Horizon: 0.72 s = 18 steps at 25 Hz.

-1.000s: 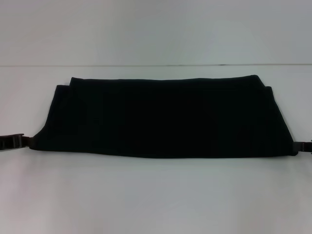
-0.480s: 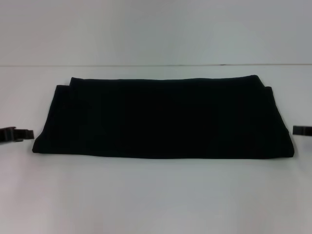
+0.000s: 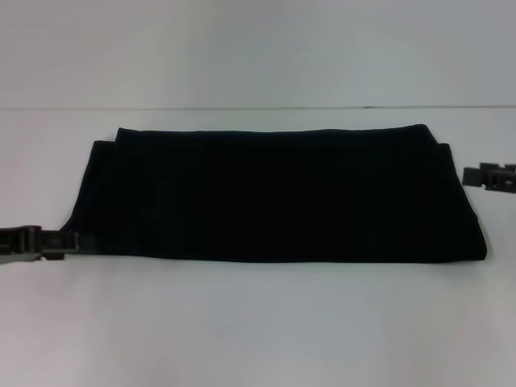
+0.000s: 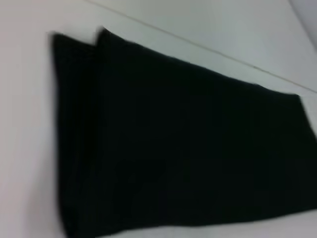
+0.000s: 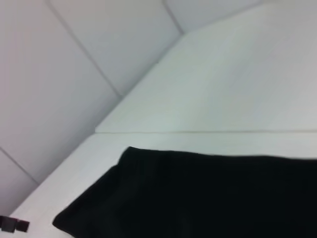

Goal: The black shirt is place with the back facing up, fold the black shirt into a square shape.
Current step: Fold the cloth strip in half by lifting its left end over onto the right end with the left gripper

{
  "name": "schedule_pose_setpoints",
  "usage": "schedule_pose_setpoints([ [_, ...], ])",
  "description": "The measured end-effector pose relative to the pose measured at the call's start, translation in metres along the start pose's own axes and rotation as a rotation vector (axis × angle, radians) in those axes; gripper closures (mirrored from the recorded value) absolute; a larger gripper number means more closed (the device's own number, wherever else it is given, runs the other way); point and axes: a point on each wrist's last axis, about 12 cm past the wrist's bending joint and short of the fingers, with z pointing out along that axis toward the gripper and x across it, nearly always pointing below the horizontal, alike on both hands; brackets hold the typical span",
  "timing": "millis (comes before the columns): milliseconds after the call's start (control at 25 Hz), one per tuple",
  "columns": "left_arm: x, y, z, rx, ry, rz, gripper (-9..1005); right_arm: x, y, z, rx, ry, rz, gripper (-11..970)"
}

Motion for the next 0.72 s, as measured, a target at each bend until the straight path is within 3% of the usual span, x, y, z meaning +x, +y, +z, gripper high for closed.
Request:
schedule_pose_setpoints([
  [240, -0.005, -0.011, 0.011, 0.089, 0.083, -0.115, 137, -0.022, 0.007, 0.021, -0.025, 0.012, -0.093, 222],
  [400, -0.013, -0.013, 0.018, 0.096, 0.112, -0.224, 130, -0.037, 0.008, 0.039, 0.007, 0.024, -0.155, 181],
  [720, -0.013, 0.003, 0.027, 0.021, 0.044, -0.530, 118, -0.057, 0.012, 0.054, 0.038, 0.025, -0.232, 143],
])
